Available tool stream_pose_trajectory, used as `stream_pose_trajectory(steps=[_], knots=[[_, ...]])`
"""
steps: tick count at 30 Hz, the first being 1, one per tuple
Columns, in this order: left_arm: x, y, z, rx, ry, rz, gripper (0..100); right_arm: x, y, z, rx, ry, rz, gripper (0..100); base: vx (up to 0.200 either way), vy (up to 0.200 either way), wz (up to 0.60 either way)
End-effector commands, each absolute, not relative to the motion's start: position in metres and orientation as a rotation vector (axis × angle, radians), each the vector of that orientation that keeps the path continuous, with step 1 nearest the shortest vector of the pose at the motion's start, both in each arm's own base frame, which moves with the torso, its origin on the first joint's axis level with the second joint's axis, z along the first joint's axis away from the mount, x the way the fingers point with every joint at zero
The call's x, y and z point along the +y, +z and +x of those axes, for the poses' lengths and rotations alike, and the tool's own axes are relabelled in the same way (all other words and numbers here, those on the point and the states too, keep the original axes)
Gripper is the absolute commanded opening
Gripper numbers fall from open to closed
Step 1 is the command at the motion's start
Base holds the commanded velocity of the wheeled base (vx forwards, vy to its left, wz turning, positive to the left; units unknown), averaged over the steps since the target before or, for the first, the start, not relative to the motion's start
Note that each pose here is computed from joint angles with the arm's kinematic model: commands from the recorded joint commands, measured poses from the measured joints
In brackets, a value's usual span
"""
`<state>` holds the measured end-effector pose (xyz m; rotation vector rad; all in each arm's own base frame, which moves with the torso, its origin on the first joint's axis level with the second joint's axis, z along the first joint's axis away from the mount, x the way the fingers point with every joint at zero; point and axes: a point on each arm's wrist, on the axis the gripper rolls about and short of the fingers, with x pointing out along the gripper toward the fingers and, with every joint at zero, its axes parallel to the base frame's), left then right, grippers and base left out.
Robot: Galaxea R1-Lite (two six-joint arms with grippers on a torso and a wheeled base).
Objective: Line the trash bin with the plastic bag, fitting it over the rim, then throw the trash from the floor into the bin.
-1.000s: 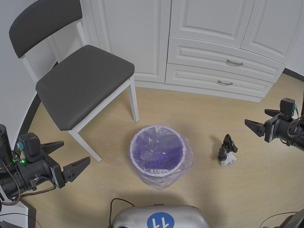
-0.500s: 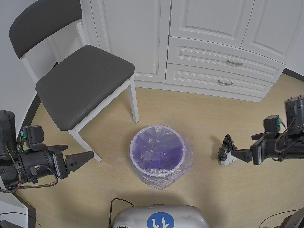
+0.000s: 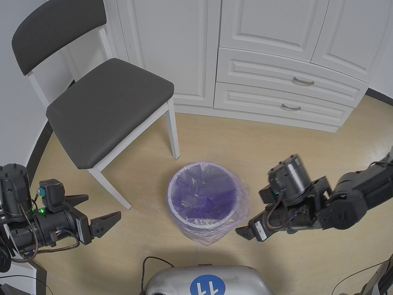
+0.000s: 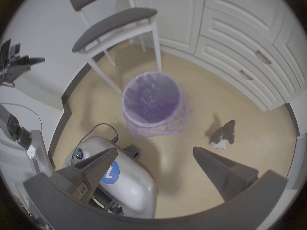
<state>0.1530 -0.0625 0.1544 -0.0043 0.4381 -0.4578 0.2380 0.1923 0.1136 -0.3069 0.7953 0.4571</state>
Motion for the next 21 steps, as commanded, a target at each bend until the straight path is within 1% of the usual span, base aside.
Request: stream_pose_trajectory(steps=[1, 8, 11, 13, 16, 17, 21], knots=[[-0.055, 0.137, 0.155, 0.490, -0.474, -0.011, 100, 0.225, 0.062, 0.245, 0.916, 0.478, -0.395, 100, 0.000, 0.000, 0.00], [-0.054, 0.129, 0.162, 0.534, -0.472, -0.017, 100, 0.239, 0.044, 0.251, 0.962, 0.484, -0.428, 100, 0.000, 0.000, 0.00], [-0.054, 0.129, 0.163, 0.539, -0.472, -0.019, 100, 0.246, 0.037, 0.257, 1.008, 0.459, -0.428, 100, 0.000, 0.000, 0.00], [-0.055, 0.129, 0.165, 0.527, -0.471, -0.021, 100, 0.256, 0.030, 0.267, 1.061, 0.407, -0.387, 100, 0.000, 0.000, 0.00], [-0.055, 0.128, 0.165, 0.519, -0.473, -0.021, 100, 0.262, 0.026, 0.274, 1.090, 0.380, -0.366, 100, 0.000, 0.000, 0.00], [-0.055, 0.127, 0.166, 0.510, -0.472, -0.022, 100, 0.269, 0.020, 0.281, 1.124, 0.355, -0.359, 100, 0.000, 0.000, 0.00], [-0.054, 0.129, 0.166, 0.499, -0.469, -0.023, 100, 0.277, 0.011, 0.289, 1.156, 0.341, -0.372, 100, 0.000, 0.000, 0.00]])
